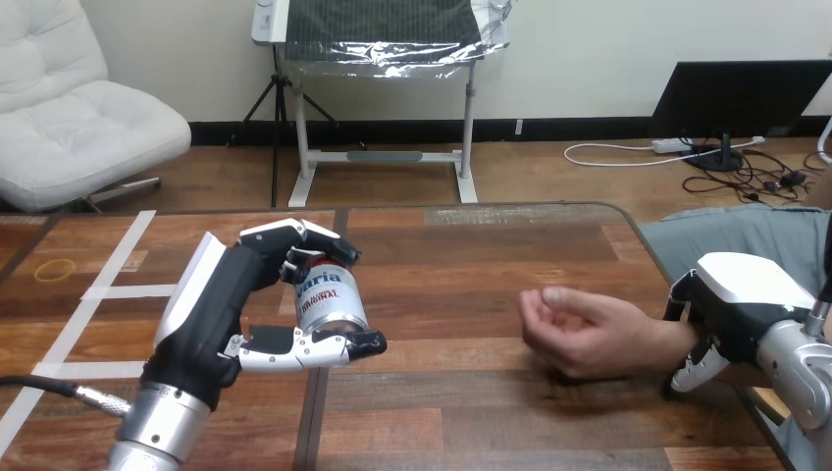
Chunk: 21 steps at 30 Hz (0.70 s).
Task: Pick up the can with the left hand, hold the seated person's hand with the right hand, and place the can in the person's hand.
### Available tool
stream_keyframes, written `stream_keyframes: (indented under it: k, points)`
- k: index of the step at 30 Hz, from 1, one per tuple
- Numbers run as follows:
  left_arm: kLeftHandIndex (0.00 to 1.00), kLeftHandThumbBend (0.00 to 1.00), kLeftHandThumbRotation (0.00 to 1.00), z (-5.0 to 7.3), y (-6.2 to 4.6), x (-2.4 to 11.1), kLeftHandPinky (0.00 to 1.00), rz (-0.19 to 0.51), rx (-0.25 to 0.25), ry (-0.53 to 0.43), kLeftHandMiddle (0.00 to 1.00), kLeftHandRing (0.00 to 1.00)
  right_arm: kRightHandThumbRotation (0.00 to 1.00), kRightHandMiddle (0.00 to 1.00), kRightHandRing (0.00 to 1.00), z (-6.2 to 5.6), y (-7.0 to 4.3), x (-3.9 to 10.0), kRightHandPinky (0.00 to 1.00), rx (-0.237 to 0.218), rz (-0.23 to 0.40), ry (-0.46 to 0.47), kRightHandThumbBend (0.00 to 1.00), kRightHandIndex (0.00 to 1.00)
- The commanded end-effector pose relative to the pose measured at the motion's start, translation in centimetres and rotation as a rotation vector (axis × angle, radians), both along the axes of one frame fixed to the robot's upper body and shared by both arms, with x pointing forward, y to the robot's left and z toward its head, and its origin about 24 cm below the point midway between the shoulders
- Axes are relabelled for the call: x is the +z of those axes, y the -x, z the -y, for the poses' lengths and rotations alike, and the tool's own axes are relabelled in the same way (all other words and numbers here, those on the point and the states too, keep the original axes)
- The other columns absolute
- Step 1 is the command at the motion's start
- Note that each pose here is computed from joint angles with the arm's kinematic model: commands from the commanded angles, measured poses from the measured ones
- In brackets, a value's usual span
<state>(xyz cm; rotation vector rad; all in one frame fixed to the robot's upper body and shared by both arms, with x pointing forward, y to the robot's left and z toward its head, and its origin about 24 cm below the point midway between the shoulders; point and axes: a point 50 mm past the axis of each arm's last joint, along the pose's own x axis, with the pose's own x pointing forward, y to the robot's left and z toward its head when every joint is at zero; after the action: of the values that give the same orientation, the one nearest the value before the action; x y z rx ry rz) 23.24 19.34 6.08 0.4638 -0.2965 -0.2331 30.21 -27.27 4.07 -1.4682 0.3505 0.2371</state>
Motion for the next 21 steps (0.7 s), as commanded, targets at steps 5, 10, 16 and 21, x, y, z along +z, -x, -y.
stream_keyframes:
  k: [5, 10, 16, 21]
  points:
    - [0.54, 0.74, 0.00, 0.5, -1.5, 3.1, 0.39, 0.123, -0.043, -0.009, 0.50, 0.43, 0.00, 0.47, 0.39, -0.3, -0.5, 2.0, 0.31, 0.019, 0.100, -0.036, 0.77, 0.51]
    - [0.54, 0.74, 0.00, 0.5, -1.6, 3.2, 0.39, 0.114, -0.061, -0.001, 0.49, 0.43, 0.00, 0.47, 0.38, -0.6, -0.3, 2.6, 0.31, 0.034, 0.127, -0.058, 0.77, 0.51]
    - [0.54, 0.74, 0.00, 0.5, -1.6, 3.3, 0.39, 0.109, -0.072, -0.002, 0.49, 0.43, 0.00, 0.47, 0.38, -1.0, -0.1, 3.3, 0.30, 0.046, 0.148, -0.055, 0.76, 0.51]
    - [0.54, 0.74, 0.00, 0.5, -1.7, 3.4, 0.39, 0.099, -0.083, -0.005, 0.49, 0.43, 0.00, 0.47, 0.39, -1.4, 0.1, 4.0, 0.31, 0.059, 0.176, -0.047, 0.76, 0.52]
